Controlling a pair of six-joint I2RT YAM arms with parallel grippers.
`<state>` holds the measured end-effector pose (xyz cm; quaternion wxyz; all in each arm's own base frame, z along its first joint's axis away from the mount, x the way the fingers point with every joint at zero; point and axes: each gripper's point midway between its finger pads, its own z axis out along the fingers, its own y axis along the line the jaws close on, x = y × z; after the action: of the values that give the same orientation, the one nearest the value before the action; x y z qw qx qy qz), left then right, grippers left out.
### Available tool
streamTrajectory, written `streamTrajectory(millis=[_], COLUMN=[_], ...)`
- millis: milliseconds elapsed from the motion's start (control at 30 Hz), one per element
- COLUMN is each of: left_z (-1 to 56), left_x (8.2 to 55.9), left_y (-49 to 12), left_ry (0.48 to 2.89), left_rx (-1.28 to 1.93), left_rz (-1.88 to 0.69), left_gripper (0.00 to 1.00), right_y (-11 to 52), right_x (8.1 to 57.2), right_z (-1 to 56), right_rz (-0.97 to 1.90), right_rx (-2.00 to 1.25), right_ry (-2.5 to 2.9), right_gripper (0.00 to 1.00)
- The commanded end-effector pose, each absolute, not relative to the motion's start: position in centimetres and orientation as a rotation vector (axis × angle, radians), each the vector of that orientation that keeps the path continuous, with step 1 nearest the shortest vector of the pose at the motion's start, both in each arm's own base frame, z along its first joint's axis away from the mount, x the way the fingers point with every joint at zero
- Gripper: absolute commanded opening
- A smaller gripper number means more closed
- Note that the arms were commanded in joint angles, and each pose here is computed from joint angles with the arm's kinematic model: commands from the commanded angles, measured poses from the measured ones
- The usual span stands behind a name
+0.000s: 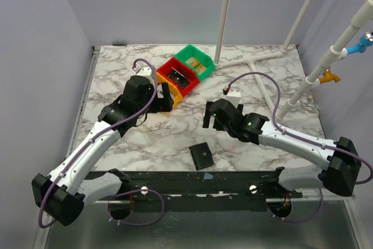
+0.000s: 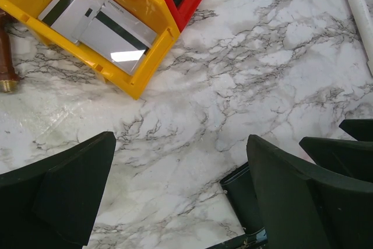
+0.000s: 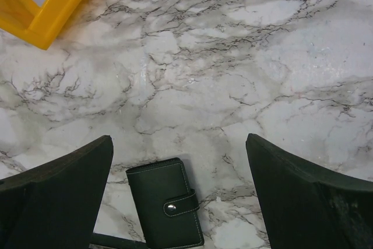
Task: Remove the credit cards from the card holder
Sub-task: Open the card holder at the center of the board.
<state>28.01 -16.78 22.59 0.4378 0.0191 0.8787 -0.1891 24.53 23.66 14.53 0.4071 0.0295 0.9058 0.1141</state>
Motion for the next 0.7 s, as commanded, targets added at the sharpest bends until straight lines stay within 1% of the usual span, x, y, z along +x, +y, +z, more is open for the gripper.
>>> streamTrajectory(millis=[0,433,667], left_z=[23.8,23.3,22.6], left_x=[28.1,27.3,26.8], left_y=[-17.4,-16.4,-16.1], left_ry=[2.156,2.153,2.167], left_rx=[0.064,0.029,0.014], left_rz=[-0.51,-0.49,-0.488], left_gripper=[0.99,0.98,0.99], right_y=[24.3,24.5,25.4], right_x=[25.0,25.5,24.2], right_z=[14.7,15.2,13.4], right_rz=[0.299,0.25,0.196], right_rx=[0.065,-0.034,-0.1], right_ry=[2.272,2.266,2.311], right_gripper=[1.0,1.0,1.0])
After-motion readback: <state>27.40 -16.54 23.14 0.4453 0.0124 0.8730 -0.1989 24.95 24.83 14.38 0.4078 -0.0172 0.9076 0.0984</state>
